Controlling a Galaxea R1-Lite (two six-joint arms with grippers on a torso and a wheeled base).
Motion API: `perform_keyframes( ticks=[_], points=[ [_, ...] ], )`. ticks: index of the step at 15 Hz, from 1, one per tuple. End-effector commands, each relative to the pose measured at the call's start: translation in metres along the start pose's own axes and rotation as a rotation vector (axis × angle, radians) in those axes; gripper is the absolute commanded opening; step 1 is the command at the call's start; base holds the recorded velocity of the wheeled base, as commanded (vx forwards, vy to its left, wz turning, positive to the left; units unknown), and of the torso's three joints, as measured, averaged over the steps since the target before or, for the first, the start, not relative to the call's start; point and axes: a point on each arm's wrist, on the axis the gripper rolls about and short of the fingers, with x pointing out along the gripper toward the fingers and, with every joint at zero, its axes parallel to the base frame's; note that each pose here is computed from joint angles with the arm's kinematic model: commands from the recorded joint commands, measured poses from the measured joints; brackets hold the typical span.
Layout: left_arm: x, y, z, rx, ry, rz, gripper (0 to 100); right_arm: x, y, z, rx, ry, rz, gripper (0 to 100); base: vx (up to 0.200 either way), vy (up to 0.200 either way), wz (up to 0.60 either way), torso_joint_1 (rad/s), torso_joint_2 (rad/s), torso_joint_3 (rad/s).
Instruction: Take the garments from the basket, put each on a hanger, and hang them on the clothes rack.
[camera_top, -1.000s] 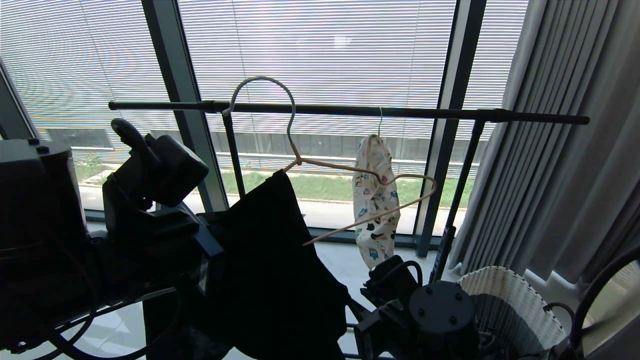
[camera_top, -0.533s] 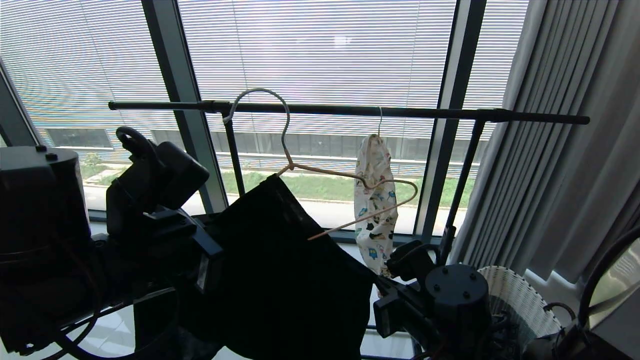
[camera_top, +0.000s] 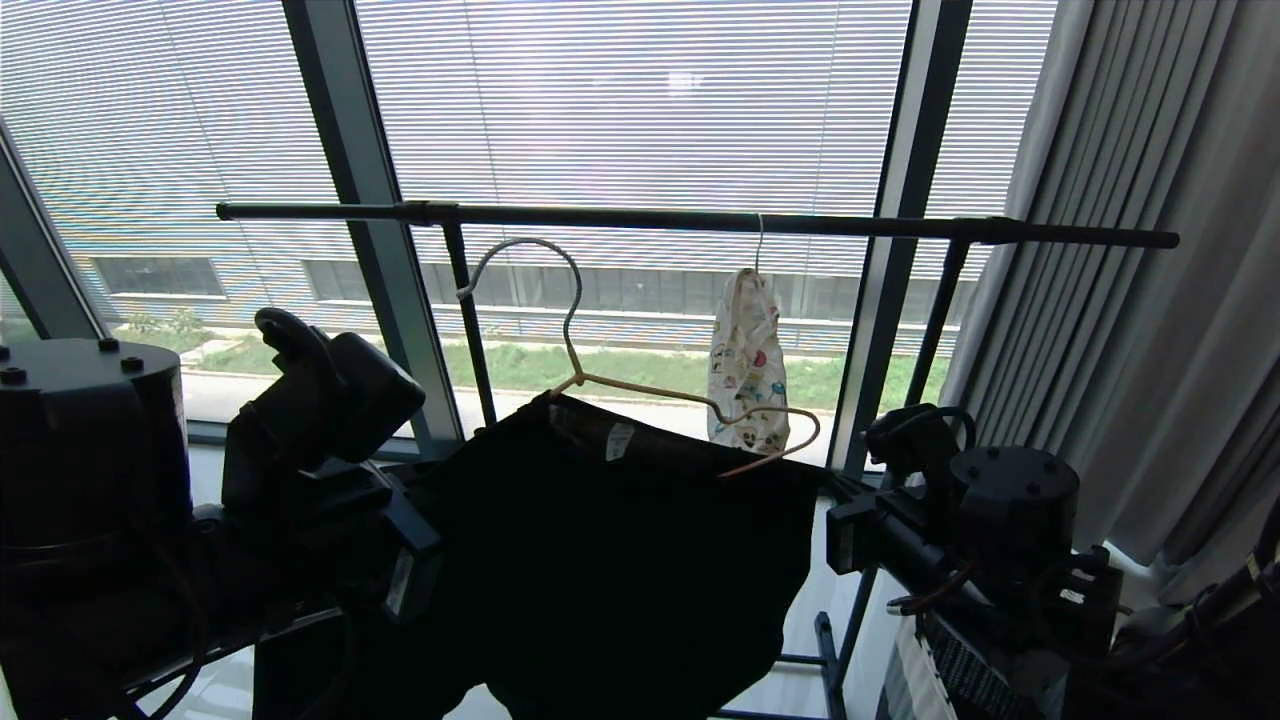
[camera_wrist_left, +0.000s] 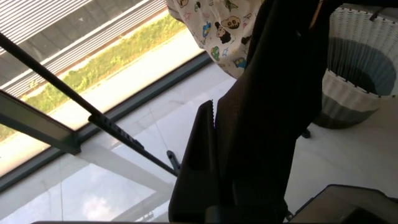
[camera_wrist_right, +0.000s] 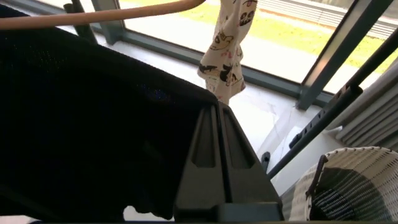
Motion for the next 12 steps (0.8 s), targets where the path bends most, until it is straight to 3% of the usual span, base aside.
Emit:
perform_keyframes(
  ticks=[1, 6, 8, 10, 12],
  points=[
    [-0.001, -0.001, -0.005, 0.034, 0.016, -0.001, 0, -0.002, -0.007, 0.008, 0.014, -0.026, -0.016, 0, 0.000, 0.000, 0.00, 0.000, 0.00, 0.000],
    [-0.001, -0.003, -0.011, 0.047, 0.035, -0.012, 0, 0.000, -0.016, 0.012, 0.011, -0.037, -0.045, 0, 0.000, 0.000, 0.00, 0.000, 0.00, 0.000],
    [-0.001, -0.004, -0.012, 0.049, 0.038, -0.015, 0, 0.001, -0.018, 0.022, 0.012, -0.068, -0.030, 0, 0.000, 0.000, 0.00, 0.000, 0.00, 0.000],
    [0.006, -0.006, -0.021, 0.050, 0.091, -0.011, 0, -0.005, -0.018, 0.040, -0.019, -0.099, 0.013, 0, 0.000, 0.000, 0.00, 0.000, 0.00, 0.000],
    [0.016, -0.006, -0.029, 0.048, 0.189, 0.092, 0, -0.014, -0.018, 0.052, -0.050, -0.107, 0.064, 0, 0.000, 0.000, 0.00, 0.000, 0.00, 0.000]
  ],
)
